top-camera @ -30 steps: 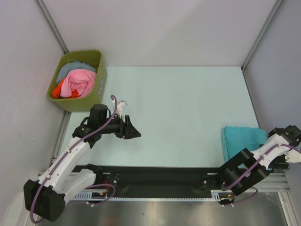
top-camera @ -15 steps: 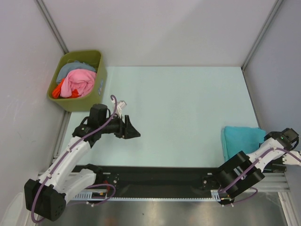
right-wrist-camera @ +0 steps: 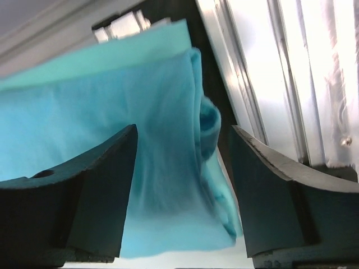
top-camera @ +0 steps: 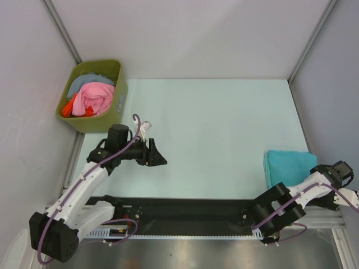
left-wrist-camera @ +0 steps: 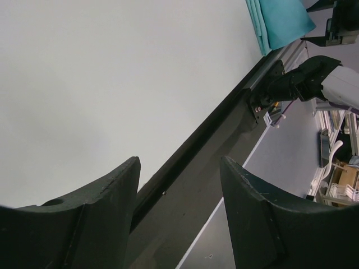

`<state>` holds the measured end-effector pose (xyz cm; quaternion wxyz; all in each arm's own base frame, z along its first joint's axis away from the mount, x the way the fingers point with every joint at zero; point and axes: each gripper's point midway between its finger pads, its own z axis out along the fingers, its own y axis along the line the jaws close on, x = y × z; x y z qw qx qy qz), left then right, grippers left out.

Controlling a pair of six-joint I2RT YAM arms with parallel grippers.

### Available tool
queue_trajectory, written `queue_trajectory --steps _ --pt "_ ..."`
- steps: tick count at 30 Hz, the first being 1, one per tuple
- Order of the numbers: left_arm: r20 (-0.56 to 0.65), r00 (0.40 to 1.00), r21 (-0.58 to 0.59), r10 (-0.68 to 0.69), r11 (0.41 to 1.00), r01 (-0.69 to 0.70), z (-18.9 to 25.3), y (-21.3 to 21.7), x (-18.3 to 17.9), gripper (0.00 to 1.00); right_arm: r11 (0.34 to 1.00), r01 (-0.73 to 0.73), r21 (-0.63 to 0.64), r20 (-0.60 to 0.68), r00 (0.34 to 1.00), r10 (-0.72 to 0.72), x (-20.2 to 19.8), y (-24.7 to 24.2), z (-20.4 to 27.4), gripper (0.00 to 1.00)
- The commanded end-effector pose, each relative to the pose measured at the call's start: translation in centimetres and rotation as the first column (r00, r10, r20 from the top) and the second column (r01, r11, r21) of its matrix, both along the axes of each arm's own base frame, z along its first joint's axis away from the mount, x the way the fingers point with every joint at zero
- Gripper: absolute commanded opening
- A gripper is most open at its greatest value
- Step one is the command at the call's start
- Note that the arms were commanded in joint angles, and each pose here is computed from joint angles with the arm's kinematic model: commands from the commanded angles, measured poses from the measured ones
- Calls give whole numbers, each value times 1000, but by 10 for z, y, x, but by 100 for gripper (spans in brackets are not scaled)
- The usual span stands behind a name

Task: Fold and stack the t-shirts
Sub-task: Neatly place the folded tshirt to the corner

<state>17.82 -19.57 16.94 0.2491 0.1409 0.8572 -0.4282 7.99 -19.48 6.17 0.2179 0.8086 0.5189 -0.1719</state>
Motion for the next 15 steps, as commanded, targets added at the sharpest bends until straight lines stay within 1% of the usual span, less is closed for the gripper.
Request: queue_trajectory --steps 1,2,4,7,9,12,15 --pt "55 998 -3 -5 1000 5 12 1 8 65 998 29 -55 -18 999 -30 -5 -23 4 68" --pt "54 999 -3 -5 1000 5 11 1 8 65 999 19 -46 -24 999 -20 -5 -24 1 63" --pt "45 999 -3 -9 1000 9 10 0 8 65 999 12 -48 -12 1000 -13 -4 -23 -2 60" --pt "43 999 -2 -7 1000 7 9 0 8 65 998 21 -63 14 1000 -20 -3 -22 -3 62" --pt "40 999 -1 -7 1000 7 9 0 8 65 997 31 -66 35 999 -29 -3 -21 -2 68" --pt "39 999 -2 -8 1000 9 9 0 8 65 998 53 -44 55 997 -51 -2 -19 -5 67" --pt "40 999 -1 -7 1000 7 9 0 8 65 997 75 -14 46 996 -75 -6 -12 -12 66"
